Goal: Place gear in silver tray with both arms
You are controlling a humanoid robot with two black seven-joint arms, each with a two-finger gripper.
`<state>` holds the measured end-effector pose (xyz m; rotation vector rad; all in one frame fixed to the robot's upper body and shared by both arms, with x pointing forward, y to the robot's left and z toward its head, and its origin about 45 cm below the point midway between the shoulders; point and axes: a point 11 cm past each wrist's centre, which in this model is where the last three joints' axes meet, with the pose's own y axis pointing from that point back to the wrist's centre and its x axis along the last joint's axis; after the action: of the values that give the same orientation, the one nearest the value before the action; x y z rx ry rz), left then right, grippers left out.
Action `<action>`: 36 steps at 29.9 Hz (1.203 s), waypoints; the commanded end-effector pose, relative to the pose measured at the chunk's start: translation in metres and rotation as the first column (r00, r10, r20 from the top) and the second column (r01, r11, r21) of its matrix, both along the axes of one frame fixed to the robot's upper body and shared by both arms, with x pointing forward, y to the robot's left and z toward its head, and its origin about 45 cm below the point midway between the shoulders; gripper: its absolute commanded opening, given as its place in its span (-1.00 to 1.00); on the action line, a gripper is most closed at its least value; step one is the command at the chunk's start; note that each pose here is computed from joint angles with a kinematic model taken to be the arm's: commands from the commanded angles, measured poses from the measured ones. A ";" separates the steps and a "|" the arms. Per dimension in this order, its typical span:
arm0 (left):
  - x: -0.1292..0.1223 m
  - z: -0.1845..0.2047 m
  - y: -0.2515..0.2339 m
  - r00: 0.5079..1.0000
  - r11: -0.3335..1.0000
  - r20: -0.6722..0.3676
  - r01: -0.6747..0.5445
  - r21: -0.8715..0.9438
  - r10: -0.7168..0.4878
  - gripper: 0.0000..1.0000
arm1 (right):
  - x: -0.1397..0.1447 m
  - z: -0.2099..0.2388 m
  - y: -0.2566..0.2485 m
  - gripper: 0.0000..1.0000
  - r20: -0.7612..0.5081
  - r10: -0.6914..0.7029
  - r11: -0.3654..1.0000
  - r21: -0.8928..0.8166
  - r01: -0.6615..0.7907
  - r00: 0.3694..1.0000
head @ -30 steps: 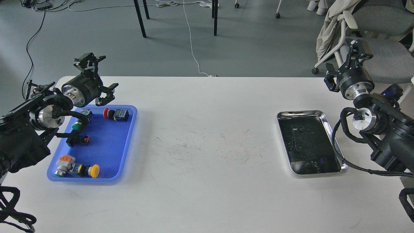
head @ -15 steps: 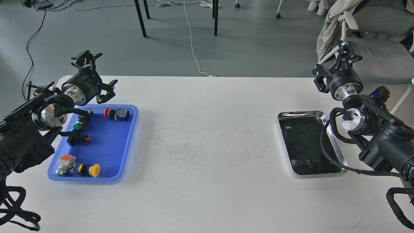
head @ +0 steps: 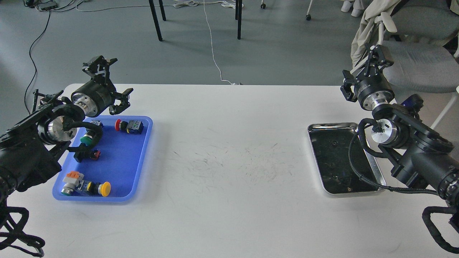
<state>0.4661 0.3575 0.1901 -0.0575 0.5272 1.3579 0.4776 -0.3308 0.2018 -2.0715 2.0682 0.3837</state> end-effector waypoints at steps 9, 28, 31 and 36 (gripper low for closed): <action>0.002 0.004 -0.008 0.999 0.999 0.008 0.034 -0.010 -0.034 1.00 | -0.002 0.015 0.041 0.97 0.054 0.121 0.992 0.031 -0.123 0.991; 0.021 0.043 -0.017 0.993 0.997 0.094 0.072 0.004 -0.072 1.00 | -0.001 0.014 0.045 0.97 0.051 0.117 0.993 0.027 -0.119 0.992; 0.021 0.043 -0.014 0.993 0.998 0.096 0.069 0.005 -0.069 1.00 | 0.000 0.017 0.046 0.97 0.057 0.117 0.993 0.027 -0.118 0.992; 0.020 0.041 -0.013 0.994 0.998 0.090 0.067 0.006 -0.067 1.00 | 0.004 0.025 0.047 0.97 0.069 0.109 0.994 0.024 -0.111 0.992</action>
<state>0.4872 0.3426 0.2332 -0.1010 0.4444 1.2794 0.4800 -0.2838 0.2233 -2.1654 1.8990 0.3592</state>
